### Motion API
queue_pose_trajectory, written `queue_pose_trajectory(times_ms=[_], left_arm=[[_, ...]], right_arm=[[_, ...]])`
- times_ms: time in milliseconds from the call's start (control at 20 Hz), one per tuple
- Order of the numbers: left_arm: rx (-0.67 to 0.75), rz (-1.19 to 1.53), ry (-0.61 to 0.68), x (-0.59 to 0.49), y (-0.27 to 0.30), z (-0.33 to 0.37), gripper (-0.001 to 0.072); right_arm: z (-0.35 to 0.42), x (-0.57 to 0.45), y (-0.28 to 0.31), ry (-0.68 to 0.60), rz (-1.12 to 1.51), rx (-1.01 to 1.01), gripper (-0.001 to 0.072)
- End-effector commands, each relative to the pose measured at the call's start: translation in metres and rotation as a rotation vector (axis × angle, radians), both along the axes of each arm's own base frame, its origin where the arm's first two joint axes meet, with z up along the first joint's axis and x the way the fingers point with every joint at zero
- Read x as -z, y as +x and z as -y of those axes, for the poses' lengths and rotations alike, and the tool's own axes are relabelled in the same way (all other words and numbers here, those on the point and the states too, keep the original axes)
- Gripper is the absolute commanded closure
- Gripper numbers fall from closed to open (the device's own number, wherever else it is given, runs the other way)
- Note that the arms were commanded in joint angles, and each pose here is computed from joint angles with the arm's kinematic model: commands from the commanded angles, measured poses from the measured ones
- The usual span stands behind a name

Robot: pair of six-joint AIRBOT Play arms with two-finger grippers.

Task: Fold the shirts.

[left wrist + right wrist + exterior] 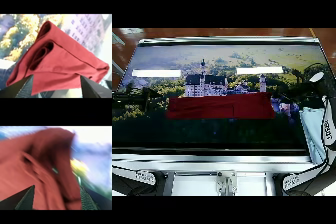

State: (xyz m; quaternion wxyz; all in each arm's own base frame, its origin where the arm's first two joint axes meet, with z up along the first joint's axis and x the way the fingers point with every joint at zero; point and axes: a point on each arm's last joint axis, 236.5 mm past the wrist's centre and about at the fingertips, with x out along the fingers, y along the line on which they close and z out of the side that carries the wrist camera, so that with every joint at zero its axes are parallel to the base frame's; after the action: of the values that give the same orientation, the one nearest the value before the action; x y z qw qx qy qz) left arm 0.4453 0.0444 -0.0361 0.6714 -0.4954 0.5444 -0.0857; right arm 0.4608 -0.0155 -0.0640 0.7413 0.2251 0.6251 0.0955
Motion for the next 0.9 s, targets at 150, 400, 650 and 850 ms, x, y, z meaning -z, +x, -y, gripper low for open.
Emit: queue_pose_trajectory(times_ms=[150, 400, 650, 850], left_arm=[[0.106, -0.009, 0.0, -0.029, -0.029, 0.0, 0.0003], [0.122, 0.017, 0.013, -0.049, -0.032, 0.007, 0.0107], [0.167, 0.055, 0.037, -0.065, -0.032, 0.026, 0.011], [0.214, 0.082, 0.049, -0.066, -0.021, 0.056, 0.0443]], right_arm=[[-0.014, 0.032, -0.021, 0.148, -0.152, 0.004, 0.0034], [-0.049, 0.062, -0.015, 0.226, -0.167, -0.034, 0.0035], [-0.068, 0.073, -0.015, 0.25, -0.199, -0.026, 0.043], [-0.084, 0.028, -0.023, 0.328, -0.14, -0.144, 0.0657]])
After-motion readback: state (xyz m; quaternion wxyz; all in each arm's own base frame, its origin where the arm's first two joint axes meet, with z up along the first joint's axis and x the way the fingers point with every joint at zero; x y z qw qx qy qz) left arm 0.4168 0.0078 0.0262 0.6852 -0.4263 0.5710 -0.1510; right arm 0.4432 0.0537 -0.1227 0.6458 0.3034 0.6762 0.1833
